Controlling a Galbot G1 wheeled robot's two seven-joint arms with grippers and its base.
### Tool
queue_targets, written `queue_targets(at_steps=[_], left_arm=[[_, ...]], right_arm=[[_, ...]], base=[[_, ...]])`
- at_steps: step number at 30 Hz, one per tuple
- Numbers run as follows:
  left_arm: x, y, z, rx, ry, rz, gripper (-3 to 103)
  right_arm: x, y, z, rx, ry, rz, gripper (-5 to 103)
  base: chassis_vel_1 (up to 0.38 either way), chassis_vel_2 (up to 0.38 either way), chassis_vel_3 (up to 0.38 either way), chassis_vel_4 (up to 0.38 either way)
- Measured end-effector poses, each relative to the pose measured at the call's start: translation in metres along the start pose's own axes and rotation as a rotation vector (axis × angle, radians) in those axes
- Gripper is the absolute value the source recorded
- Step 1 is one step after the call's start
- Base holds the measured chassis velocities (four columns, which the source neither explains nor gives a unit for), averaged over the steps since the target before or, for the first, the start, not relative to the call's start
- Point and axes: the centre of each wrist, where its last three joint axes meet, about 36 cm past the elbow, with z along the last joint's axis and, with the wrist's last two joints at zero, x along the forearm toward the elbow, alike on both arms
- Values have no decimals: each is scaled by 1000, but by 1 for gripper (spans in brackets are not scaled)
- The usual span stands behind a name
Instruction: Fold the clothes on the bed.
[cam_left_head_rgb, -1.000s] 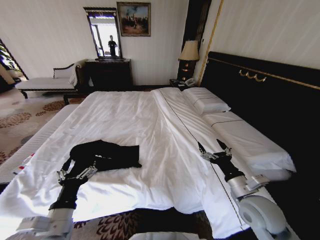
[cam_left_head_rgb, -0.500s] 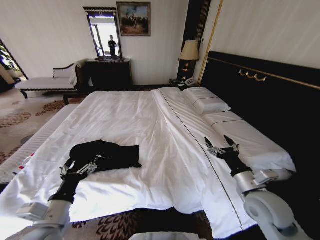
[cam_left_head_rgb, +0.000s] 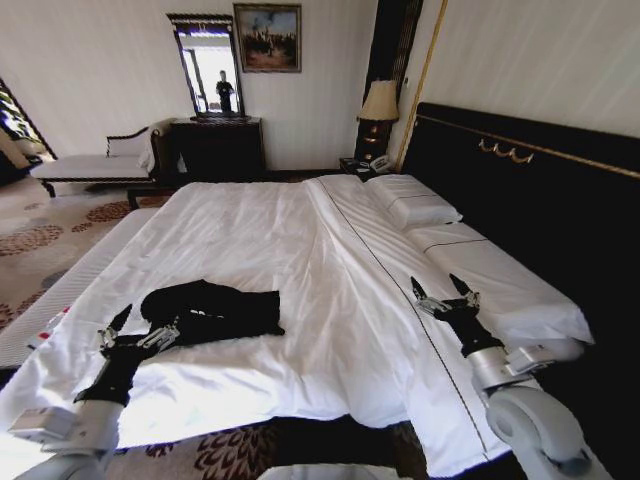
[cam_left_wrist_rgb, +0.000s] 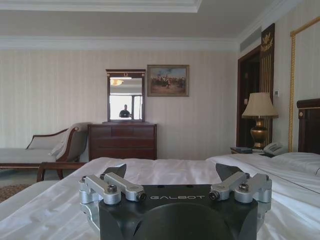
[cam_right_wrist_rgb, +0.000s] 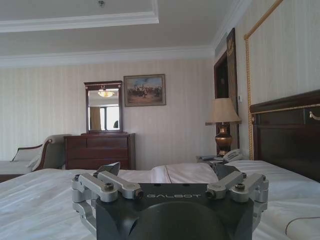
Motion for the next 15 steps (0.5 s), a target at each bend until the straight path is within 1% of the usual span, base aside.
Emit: queue_targets(at_steps=[15], left_arm=[[2,-7,-4,16,-16,4,100]], right_arm=[[2,3,9,-14,2,10,100]], base=[[95,106,-93,-102]])
